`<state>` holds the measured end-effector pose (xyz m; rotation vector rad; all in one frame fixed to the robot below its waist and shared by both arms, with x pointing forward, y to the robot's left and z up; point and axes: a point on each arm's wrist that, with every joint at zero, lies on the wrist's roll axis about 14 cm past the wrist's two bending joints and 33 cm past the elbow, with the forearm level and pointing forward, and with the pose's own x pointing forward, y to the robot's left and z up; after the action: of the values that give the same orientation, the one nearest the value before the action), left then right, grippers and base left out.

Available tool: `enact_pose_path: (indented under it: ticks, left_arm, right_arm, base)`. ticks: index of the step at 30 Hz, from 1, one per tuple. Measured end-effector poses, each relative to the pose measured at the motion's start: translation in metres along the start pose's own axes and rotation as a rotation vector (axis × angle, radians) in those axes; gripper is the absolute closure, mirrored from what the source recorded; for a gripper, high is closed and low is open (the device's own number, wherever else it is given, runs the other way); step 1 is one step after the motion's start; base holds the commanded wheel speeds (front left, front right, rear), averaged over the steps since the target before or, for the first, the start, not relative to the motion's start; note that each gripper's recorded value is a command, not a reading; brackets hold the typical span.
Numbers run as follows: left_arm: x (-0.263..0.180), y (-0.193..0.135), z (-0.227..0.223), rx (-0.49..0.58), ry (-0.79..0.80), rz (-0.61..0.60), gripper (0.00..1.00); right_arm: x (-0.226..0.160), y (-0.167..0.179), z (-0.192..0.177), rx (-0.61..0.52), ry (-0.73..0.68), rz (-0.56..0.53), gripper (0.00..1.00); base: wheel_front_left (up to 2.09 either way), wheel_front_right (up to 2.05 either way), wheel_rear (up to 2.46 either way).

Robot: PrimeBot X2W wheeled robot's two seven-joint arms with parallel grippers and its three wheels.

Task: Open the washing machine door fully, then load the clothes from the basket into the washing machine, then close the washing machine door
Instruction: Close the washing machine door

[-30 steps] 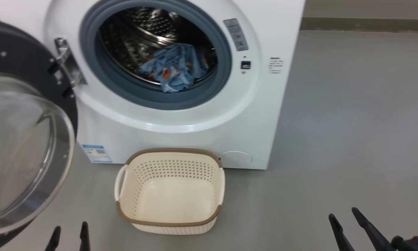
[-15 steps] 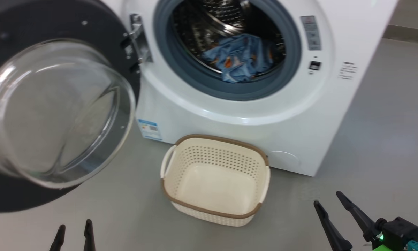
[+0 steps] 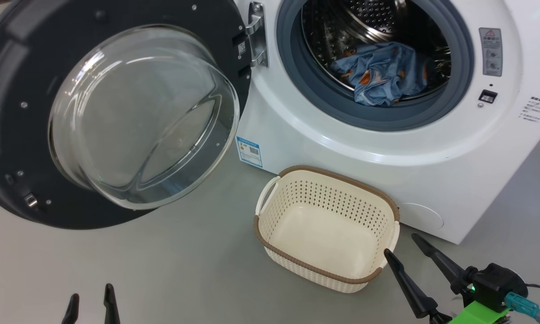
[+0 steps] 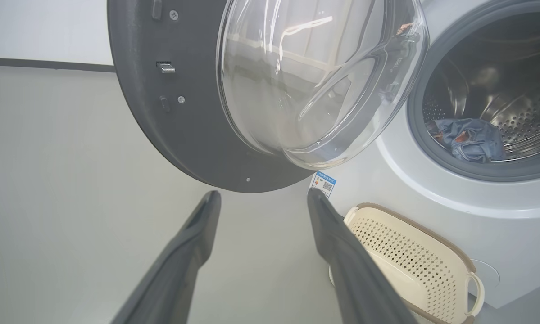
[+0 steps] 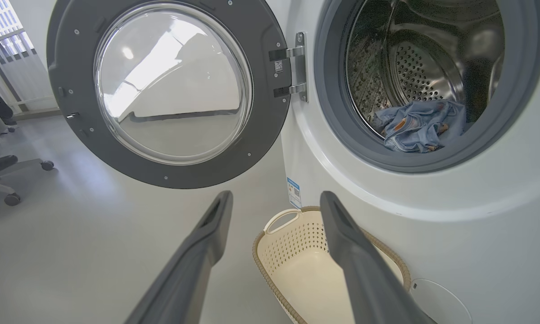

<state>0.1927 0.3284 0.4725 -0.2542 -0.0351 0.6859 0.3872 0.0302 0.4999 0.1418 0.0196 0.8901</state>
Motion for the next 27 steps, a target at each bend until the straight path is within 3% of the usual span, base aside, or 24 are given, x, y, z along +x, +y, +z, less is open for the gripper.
enact_pose_path:
  ticks: [13, 14, 16, 17, 19, 27]
  left_arm:
    - [-0.003, 0.007, 0.005, -0.017, -0.012, 0.035, 0.0]
    - [-0.003, 0.008, 0.008, -0.025, -0.019, 0.039, 0.06]
    - [-0.001, 0.012, 0.016, -0.049, -0.048, 0.044, 0.49]
    - [0.0, 0.015, 0.023, -0.061, -0.069, 0.049, 0.61]
    - [0.002, 0.021, 0.038, -0.064, -0.117, 0.048, 1.0]
    - [0.029, 0.029, 0.15, -0.028, -0.463, -0.002, 1.0]
  right_arm:
    - [0.007, 0.004, -0.005, 0.008, 0.018, 0.033, 0.0]
    - [0.007, 0.003, -0.005, 0.008, 0.017, 0.031, 0.0]
    - [0.007, 0.002, -0.003, 0.008, 0.012, 0.025, 0.0]
    - [0.007, 0.001, -0.002, 0.009, 0.007, 0.019, 0.0]
    - [0.006, -0.003, -0.001, 0.011, 0.002, 0.006, 0.0]
    - [-0.008, -0.011, -0.01, 0.042, 0.021, -0.052, 0.0]
  base:
    - [0.0, 0.0, 0.0]
    - [0.0, 0.0, 0.0]
    - [0.0, 0.0, 0.0]
    - [0.0, 0.0, 0.0]
    - [0.0, 0.0, 0.0]
    - [0.0, 0.0, 0.0]
